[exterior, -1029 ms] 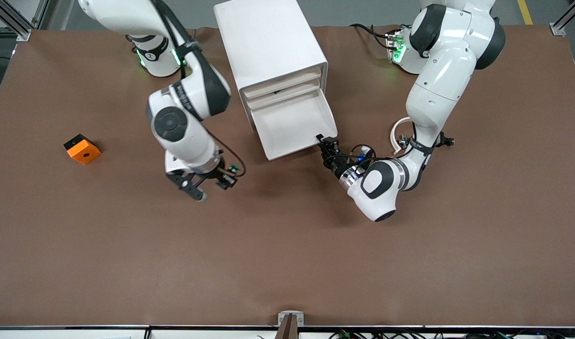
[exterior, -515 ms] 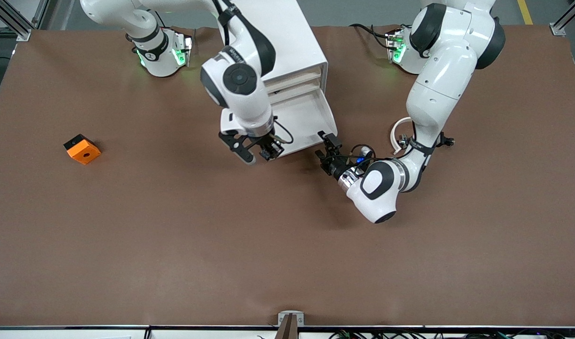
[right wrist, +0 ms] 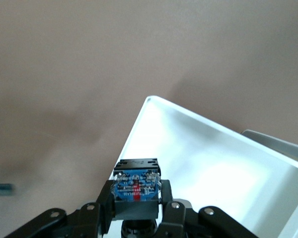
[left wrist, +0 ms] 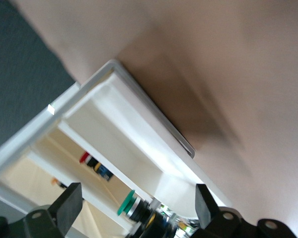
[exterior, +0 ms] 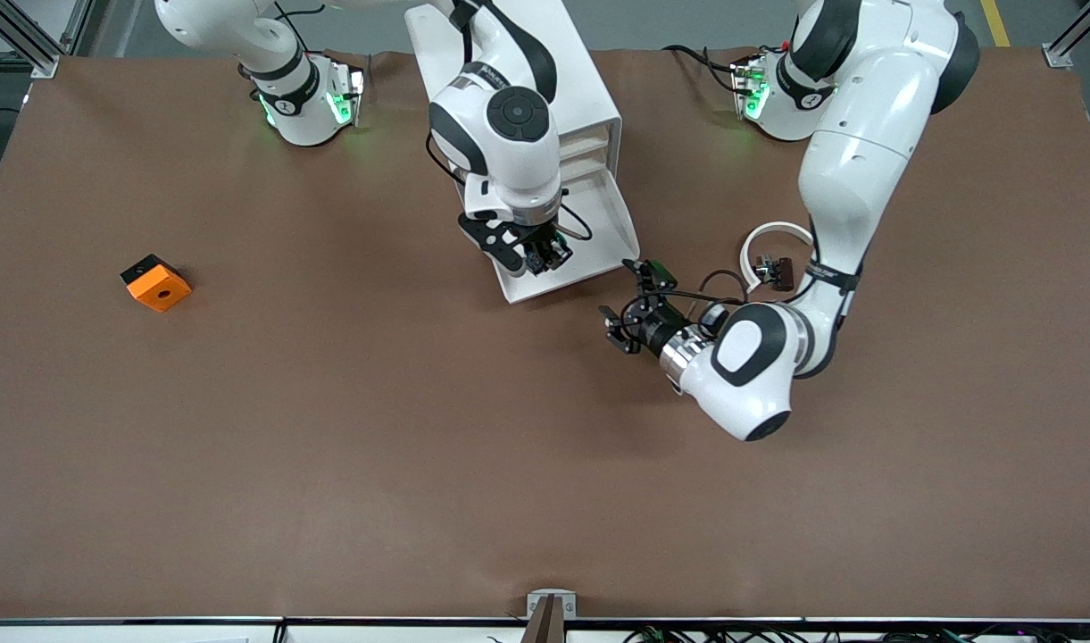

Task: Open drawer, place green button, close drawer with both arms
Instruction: 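Lower the button into the drawer and open the right gripper while the left gripper withdraws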

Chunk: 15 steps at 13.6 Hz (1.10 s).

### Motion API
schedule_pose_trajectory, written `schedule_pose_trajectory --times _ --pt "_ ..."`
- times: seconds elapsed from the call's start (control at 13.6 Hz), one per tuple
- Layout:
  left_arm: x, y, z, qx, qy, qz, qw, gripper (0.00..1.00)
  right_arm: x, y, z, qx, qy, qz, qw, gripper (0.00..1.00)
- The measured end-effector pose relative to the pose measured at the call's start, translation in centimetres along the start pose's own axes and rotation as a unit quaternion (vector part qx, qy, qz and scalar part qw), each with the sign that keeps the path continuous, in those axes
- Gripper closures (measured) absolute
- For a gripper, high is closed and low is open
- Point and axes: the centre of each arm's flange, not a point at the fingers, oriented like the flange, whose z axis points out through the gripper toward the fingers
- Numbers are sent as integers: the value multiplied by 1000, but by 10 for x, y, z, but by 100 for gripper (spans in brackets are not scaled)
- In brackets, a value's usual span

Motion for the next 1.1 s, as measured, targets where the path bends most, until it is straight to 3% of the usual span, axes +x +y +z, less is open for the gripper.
schedule_pose_trajectory --times 0.22,0.37,0.59,0.81,1.1 --pt "2 -4 -21 -29 38 93 994 0 -10 1 14 -10 1 0 1000 59" --pt "0 1 -37 -77 88 149 982 0 -18 2 27 -18 3 4 1000 59" --pt "-11 7 -58 -135 177 220 950 0 -35 4 41 -26 5 5 1000 59" --pt "-20 19 -63 -168 282 265 907 0 -49 3 37 -20 4 2 1000 59" --pt "-38 36 -39 -179 372 299 860 0 -54 -5 22 -3 2 0 1000 24"
